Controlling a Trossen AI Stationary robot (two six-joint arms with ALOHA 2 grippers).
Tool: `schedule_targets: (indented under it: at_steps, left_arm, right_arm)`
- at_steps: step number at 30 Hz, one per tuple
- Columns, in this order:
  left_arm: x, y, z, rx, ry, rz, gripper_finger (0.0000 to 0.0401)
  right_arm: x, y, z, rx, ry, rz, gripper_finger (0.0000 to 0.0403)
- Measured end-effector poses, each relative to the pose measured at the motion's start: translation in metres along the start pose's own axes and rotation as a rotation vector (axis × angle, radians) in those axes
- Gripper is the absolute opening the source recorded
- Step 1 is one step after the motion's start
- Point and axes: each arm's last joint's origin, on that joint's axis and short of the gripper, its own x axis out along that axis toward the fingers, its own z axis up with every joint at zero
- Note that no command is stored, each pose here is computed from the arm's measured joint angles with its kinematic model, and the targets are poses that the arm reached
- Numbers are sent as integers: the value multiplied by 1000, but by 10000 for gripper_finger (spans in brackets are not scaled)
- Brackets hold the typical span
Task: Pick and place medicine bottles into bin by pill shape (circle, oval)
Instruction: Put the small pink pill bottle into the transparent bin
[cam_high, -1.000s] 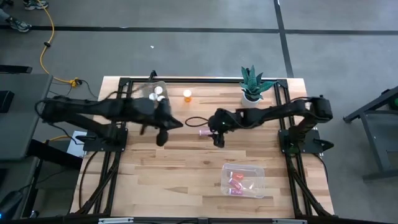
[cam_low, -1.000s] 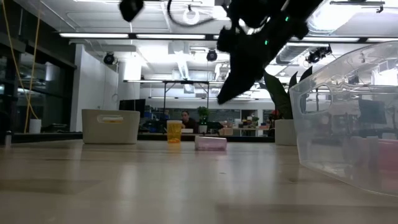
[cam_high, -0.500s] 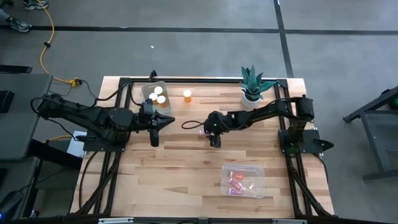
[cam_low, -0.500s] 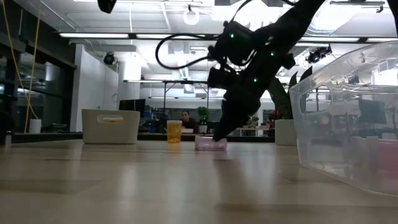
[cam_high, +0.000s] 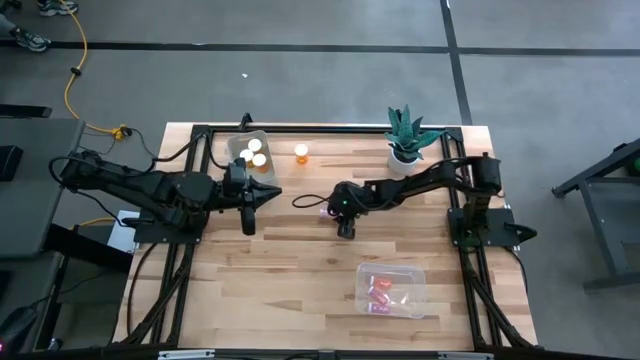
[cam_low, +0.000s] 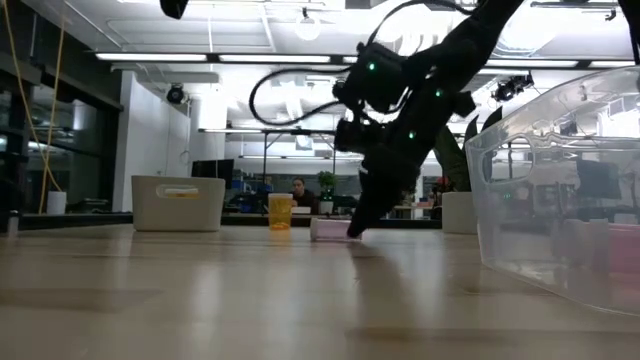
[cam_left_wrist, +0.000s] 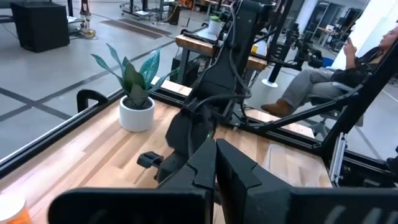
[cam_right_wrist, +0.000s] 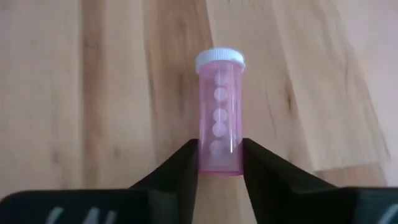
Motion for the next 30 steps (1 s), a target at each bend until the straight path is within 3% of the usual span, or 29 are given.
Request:
schedule_targets:
  at_steps: [6, 13, 22, 27, 30]
  left_arm:
    - [-2, 1, 1, 33, -6, -3, 0]
    - [-8, 3, 6, 78, -30, -8, 0]
    - [-23, 9, 17, 151, -99, -9, 0]
    - [-28, 13, 21, 145, -131, -5, 0]
    - [-30, 14, 22, 142, -136, -8, 0]
  right_arm:
    - [-34, 4, 9, 14, -32, 14, 76]
    - [-96, 25, 16, 44, -97, 56, 85]
    - [-171, 104, -17, 112, -44, 226, 84]
    - [-180, 152, -48, 188, 106, 311, 83]
    - [-175, 172, -67, 198, 224, 299, 83]
